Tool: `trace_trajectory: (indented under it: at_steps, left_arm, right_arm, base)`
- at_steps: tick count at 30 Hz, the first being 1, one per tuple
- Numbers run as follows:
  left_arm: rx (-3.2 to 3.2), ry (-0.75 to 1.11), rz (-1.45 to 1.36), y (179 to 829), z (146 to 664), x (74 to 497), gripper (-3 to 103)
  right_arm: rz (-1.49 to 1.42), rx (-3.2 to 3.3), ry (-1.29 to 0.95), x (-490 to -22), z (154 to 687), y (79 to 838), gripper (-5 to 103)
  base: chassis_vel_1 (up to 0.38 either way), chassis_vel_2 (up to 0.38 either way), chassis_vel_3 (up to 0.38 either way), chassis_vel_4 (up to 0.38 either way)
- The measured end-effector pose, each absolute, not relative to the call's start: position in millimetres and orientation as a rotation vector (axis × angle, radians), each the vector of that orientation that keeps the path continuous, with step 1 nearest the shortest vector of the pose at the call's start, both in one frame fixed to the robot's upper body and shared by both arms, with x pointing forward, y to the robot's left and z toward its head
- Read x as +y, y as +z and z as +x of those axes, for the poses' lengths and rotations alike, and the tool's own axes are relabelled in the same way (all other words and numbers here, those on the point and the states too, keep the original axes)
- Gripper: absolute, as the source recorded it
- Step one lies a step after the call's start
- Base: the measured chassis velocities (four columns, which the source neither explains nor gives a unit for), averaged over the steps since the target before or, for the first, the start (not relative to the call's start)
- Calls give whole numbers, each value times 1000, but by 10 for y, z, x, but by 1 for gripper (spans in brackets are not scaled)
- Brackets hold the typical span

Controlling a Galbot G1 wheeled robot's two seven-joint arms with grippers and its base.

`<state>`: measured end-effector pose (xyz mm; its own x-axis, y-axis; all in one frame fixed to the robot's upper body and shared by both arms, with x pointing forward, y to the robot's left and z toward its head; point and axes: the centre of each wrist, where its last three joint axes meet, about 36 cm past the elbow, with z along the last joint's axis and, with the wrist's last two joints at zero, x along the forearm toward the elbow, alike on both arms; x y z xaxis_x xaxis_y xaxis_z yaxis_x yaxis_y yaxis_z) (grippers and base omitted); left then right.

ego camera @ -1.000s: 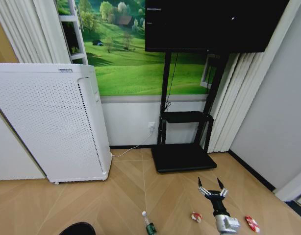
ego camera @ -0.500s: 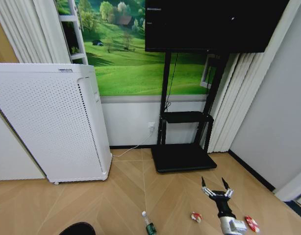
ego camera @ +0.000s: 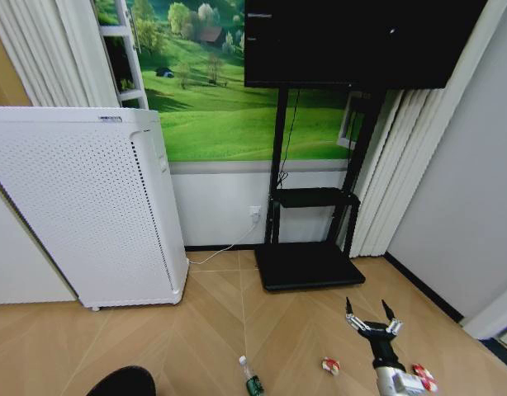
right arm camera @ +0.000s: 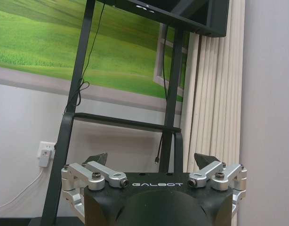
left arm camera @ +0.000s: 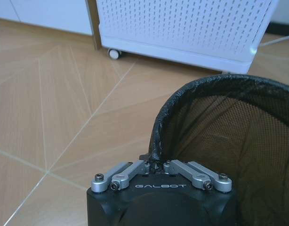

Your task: Pick up the trash bin and place the garbage on the floor into it.

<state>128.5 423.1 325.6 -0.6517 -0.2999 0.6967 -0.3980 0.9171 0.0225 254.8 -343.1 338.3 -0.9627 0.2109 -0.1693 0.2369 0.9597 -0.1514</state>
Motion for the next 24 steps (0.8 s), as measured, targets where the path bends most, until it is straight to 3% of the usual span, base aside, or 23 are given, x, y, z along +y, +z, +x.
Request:
trace_trajectory:
  at_steps: [12, 24]
  left_arm:
    - [-2655, 160, 474, 3724, 1429, 4298, 4]
    - [-2913, 269, 503, 4435, 1673, 3939, 4]
  right_arm:
    - [263, 2891, -374, -3532, 2446, 3346, 100]
    - [182, 2910, -399, -3482, 1992, 3201, 100]
  base:
    - [0, 0, 0, 0]
    - [12, 9, -6, -6]
